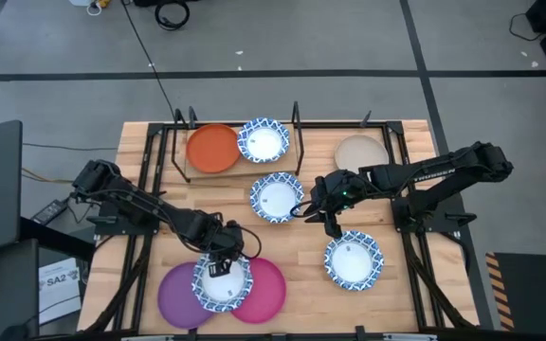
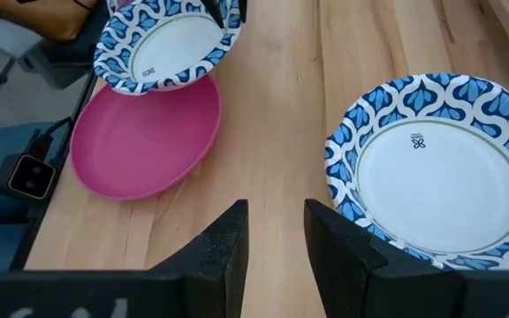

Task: Place and stack plates onto a shelf
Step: Stack the white bowl on top of the white bowl on the shelf

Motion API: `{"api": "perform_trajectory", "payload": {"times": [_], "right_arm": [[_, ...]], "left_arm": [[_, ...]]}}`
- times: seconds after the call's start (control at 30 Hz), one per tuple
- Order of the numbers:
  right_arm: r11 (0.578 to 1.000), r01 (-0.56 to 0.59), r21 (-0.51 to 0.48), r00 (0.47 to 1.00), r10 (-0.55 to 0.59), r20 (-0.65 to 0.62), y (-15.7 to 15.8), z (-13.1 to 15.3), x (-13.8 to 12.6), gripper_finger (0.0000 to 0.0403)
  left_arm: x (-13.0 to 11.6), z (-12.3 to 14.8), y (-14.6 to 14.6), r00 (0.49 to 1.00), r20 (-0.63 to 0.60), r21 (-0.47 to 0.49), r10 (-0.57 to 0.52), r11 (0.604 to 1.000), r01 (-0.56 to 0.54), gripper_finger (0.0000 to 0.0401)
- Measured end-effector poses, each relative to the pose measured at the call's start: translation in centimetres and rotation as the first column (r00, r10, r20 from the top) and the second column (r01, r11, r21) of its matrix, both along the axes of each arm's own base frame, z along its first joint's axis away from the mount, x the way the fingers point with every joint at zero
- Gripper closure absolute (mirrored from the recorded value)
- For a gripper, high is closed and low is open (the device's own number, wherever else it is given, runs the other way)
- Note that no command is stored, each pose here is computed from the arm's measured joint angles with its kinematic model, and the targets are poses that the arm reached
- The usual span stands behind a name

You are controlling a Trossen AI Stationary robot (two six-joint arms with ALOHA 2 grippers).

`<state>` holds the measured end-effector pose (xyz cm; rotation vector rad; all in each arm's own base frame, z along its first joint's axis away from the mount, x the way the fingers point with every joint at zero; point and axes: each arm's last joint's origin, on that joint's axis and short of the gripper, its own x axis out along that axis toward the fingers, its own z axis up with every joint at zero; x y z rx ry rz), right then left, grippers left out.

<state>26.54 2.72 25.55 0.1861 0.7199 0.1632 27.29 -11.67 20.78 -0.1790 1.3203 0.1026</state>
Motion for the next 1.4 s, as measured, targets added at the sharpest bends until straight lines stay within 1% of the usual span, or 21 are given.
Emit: {"api": "perform_trajectory", "payload": {"times": [0.57, 0.77, 1.03, 1.1, 1.2, 1.4], "right_arm": [[1.0, 0.0, 0.0, 1.0, 0.0, 0.0, 0.0, 0.0, 0.0, 0.0285], [1.0, -0.011, -0.013, 1.0, 0.011, 0.004, 0.0, 0.0, 0.0, 0.0285], [1.0, -0.011, -0.014, 1.0, 0.012, 0.004, 0.0, 0.0, 0.0, 0.0285], [1.0, -0.012, -0.014, 1.0, 0.012, 0.004, 0.0, 0.0, 0.0, 0.0285], [1.0, -0.012, -0.014, 1.0, 0.012, 0.004, 0.0, 0.0, 0.0, 0.0285], [1.0, -0.011, -0.014, 1.0, 0.011, 0.004, -0.01, 0.01, 0.0, 0.0285]], "left_arm": [[0.0, -0.01, -0.03, 1.0, 0.002, 0.003, -0.01, 1.0, 0.01, 0.0284], [0.1, -0.01, 0.19, 1.0, 0.014, 0.031, 0.002, 1.0, -0.003, 0.0284], [0.1, -0.01, 0.22, 1.0, 0.014, 0.032, 0.003, 0.999, -0.004, 0.0284], [0.1, -0.01, 0.2, 1.0, 0.009, 0.022, -0.002, 1.0, 0.001, 0.0284], [0.09, -0.04, 0.16, 0.999, 0.004, 0.02, -0.037, 0.999, 0.037, 0.0284], [0.25, -0.54, 0.08, 0.999, -0.013, 0.026, -0.05, 0.998, 0.05, 0.0284]]}}
